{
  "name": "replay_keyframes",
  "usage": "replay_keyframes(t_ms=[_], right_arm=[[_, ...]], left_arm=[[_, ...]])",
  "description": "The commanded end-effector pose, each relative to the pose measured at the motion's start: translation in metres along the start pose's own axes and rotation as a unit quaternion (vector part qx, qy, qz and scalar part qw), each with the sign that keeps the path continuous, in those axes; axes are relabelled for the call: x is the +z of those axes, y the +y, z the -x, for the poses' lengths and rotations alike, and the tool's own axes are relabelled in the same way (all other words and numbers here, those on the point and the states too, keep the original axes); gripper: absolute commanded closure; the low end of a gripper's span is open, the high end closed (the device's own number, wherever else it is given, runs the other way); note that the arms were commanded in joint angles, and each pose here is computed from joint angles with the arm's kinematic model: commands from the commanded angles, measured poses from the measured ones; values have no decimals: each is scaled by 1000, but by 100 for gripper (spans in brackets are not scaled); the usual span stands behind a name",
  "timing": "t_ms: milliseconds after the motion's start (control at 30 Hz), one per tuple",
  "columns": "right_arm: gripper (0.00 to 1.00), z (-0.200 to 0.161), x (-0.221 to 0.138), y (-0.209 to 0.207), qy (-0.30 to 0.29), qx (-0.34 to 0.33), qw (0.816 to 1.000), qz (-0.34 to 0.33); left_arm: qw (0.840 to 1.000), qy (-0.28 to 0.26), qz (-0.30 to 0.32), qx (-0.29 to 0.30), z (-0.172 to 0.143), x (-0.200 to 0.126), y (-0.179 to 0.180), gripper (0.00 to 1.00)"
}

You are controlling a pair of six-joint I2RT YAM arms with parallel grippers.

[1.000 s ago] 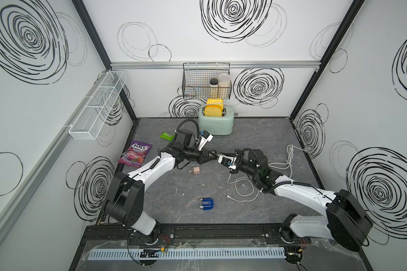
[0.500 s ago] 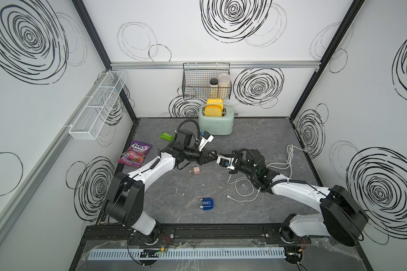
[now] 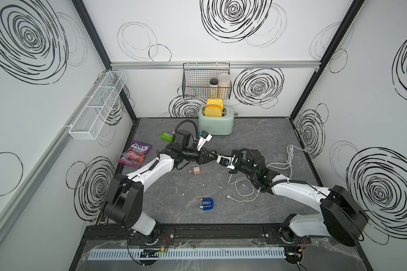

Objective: Charge the electric shaver
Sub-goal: Pick up the charging cable from the center of the board.

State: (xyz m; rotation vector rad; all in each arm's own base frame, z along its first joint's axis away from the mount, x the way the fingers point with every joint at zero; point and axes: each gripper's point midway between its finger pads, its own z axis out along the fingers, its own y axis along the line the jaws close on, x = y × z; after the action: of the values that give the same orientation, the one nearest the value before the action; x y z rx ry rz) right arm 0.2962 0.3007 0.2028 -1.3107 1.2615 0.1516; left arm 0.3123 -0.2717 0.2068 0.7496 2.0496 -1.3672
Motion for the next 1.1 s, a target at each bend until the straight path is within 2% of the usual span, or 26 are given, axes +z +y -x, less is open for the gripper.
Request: replay_keyframes(t_ms=[0, 67, 133, 233, 333, 467, 533, 667, 800, 967, 1067], right_arm=[[100, 12, -6, -6, -19, 27, 999, -11], [100, 11, -5, -4, -16, 32, 999, -12], [100, 12, -4, -4, -14, 34, 999, -16], [100, 13, -2, -5, -12, 34, 999, -18], [100, 13, -1, -8, -12, 38, 999, -24], [100, 15, 1, -12, -9, 49, 998, -29], [100, 16, 1, -12, -10, 51, 998, -25], [100, 17, -1, -10, -16, 56, 998, -21], [100, 21, -2, -10, -23, 62, 998, -21], [100, 27, -3, -15, -32, 80, 996, -23], [100, 28, -1, -13, -30, 84, 996, -14]], left_arm=[[997, -63, -30, 21, 29, -18, -18, 61], [997, -61, -38, 20, 29, -16, -21, 55], [997, -56, -42, 19, 27, -13, -22, 54], [998, -52, -45, 16, 23, -10, -22, 55], [997, -47, -51, 15, 20, -7, -24, 63], [998, -35, -53, 12, 14, -4, -23, 63], [998, -32, -52, 10, 12, -2, -22, 69], [998, -35, -48, 13, 14, -3, -20, 88], [998, -35, -49, 13, 16, -1, -19, 100], [998, -31, -50, 12, 16, 1, -19, 100], [998, -27, -49, 14, 16, 2, -20, 76]])
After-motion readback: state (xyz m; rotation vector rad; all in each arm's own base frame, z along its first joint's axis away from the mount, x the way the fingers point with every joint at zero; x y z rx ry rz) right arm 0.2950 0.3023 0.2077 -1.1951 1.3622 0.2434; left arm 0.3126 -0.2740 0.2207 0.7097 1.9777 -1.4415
